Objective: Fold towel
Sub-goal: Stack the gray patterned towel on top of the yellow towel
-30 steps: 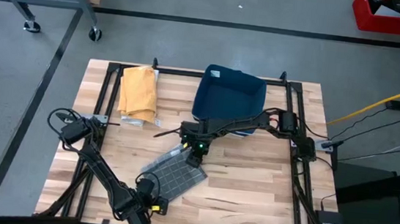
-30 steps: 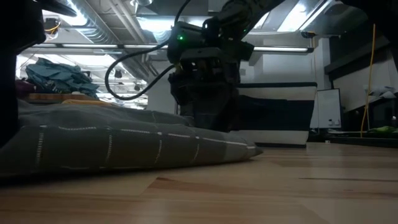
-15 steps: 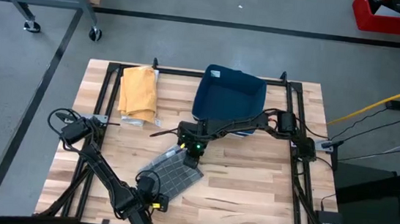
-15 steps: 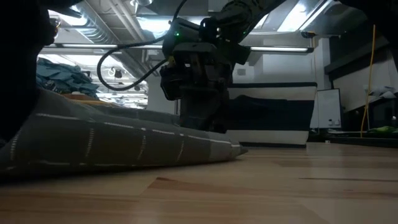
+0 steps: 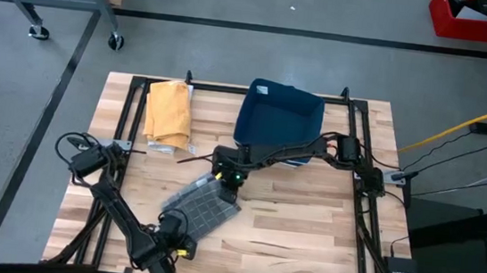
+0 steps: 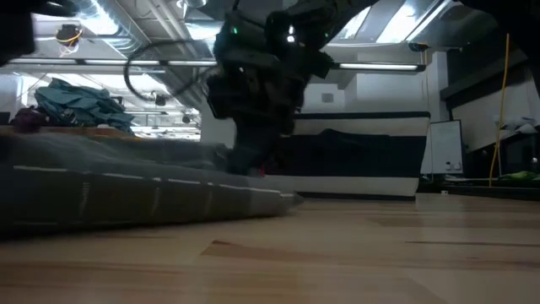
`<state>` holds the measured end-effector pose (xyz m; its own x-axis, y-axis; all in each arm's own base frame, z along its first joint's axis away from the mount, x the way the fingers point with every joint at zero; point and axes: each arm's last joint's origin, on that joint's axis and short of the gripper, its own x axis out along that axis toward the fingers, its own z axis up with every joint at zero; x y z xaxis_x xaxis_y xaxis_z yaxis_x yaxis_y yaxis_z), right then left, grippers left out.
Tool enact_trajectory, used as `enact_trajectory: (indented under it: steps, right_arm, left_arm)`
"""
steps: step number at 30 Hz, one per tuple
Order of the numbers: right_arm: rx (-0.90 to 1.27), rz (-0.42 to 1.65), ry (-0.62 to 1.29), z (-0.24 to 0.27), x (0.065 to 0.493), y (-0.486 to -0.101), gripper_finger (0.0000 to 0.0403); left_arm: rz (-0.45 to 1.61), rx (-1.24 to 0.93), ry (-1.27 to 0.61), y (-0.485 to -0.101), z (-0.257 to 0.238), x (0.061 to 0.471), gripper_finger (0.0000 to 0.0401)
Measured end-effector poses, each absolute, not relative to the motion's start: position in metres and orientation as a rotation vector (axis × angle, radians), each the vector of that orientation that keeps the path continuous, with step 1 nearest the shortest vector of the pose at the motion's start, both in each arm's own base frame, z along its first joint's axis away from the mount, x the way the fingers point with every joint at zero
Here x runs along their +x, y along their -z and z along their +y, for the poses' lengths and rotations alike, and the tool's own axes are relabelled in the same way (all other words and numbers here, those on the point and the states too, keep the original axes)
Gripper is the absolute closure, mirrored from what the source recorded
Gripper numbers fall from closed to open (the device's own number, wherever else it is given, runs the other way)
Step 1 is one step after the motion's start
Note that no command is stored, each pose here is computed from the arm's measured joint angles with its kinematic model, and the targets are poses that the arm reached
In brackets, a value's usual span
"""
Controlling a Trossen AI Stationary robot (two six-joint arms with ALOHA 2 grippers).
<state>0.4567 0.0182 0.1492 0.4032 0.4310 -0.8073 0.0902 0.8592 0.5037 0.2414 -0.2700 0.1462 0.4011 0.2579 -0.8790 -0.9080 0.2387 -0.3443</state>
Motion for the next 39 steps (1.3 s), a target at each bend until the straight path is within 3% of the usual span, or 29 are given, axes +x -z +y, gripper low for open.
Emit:
enact_trajectory:
  steps: [17, 39]
  right_arm:
    - [0.354, 0.871, -0.110, -0.019, 0.490, -0.235, 0.0391]
    - [0.313, 0.644, -0.014, -0.083, 0.497, -0.259, 0.0391]
  left_arm:
    - [0.782, -0.960, -0.828, -0.162, -0.293, 0.223, 0.0299]
    - [0.742, -0.869, -0.777, -0.163, -0.302, 0.205, 0.0318]
